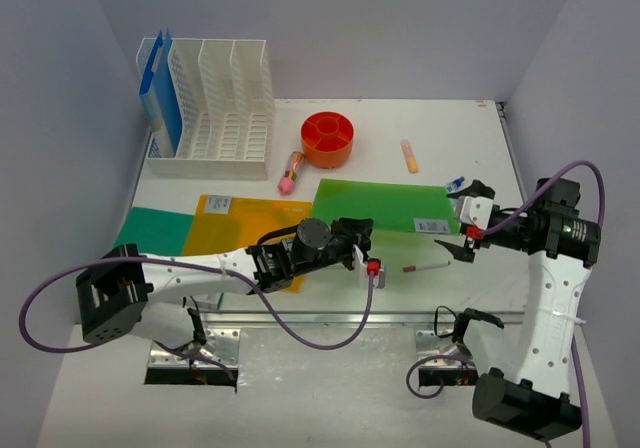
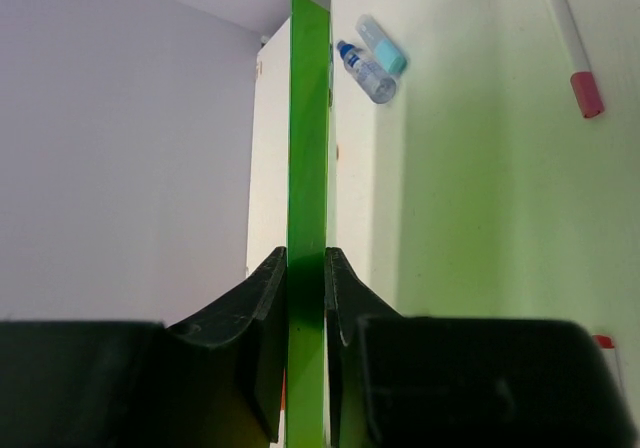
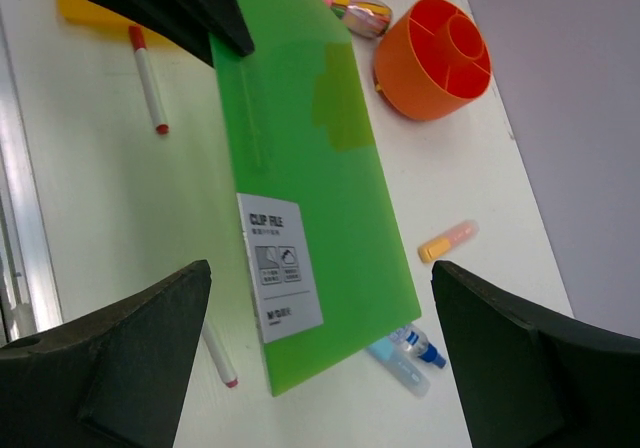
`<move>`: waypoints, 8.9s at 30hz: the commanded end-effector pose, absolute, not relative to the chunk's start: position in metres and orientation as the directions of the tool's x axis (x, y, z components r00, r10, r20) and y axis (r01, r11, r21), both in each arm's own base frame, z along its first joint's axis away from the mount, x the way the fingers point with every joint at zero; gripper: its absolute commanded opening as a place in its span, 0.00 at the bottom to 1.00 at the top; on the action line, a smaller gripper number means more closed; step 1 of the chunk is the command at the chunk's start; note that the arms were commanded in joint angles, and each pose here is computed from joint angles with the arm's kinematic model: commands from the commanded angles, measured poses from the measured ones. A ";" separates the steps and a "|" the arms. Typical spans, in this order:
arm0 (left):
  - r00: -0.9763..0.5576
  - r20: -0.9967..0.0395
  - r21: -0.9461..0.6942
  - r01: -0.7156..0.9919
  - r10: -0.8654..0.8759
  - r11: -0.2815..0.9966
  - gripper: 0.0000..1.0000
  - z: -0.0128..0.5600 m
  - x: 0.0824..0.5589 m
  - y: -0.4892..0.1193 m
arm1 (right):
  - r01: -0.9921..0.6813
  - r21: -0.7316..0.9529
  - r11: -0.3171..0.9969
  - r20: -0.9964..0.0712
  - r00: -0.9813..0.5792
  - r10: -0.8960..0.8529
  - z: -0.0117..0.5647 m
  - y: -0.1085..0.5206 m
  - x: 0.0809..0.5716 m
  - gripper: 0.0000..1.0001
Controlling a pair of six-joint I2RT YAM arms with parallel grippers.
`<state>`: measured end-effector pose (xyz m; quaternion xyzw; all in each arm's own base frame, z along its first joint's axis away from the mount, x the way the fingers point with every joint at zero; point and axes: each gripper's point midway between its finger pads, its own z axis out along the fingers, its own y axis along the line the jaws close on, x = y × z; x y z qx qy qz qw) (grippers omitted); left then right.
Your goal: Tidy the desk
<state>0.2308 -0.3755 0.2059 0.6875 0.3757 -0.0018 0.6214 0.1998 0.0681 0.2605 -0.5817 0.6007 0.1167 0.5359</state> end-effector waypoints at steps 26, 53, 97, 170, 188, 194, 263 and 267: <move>0.631 -0.694 0.692 0.717 0.346 0.080 0.00 0.286 0.219 -0.384 | -0.944 -0.284 0.167 -0.664 0.068 -0.744 0.193 0.104 0.223 0.36; -0.325 -0.940 -0.328 0.767 -0.106 0.551 0.78 0.384 0.250 -0.305 | -0.755 -0.328 0.567 -0.854 -0.019 -0.519 0.278 0.112 0.267 0.00; -0.908 -0.325 -0.866 0.173 -0.265 0.470 0.89 0.059 0.277 -0.439 | -0.045 0.178 0.983 -0.418 -0.908 0.034 0.028 -0.122 0.318 0.35; 0.240 -0.959 -0.094 0.232 -0.150 0.968 0.00 0.494 0.400 -0.077 | -0.332 0.526 0.783 -0.652 -0.749 0.121 0.232 0.023 0.325 0.99; 0.295 -0.955 -0.046 -0.049 -0.030 0.998 0.00 0.469 0.478 0.085 | -0.327 0.518 0.790 -0.635 -0.766 0.099 0.204 0.024 0.313 0.99; 0.273 -0.962 -0.022 -0.052 -0.007 0.998 0.00 0.447 0.497 0.093 | -0.330 0.519 0.789 -0.630 -0.771 0.093 0.199 0.025 0.311 0.99; 0.094 -0.996 0.042 0.420 0.002 0.906 0.58 0.220 0.531 0.081 | -0.279 0.630 0.725 -0.492 -0.866 0.094 0.176 0.043 0.296 0.99; 0.127 -0.991 0.009 0.397 -0.045 0.918 0.60 0.278 0.516 0.080 | -0.311 0.603 0.734 -0.525 -0.848 0.071 0.182 0.048 0.297 0.99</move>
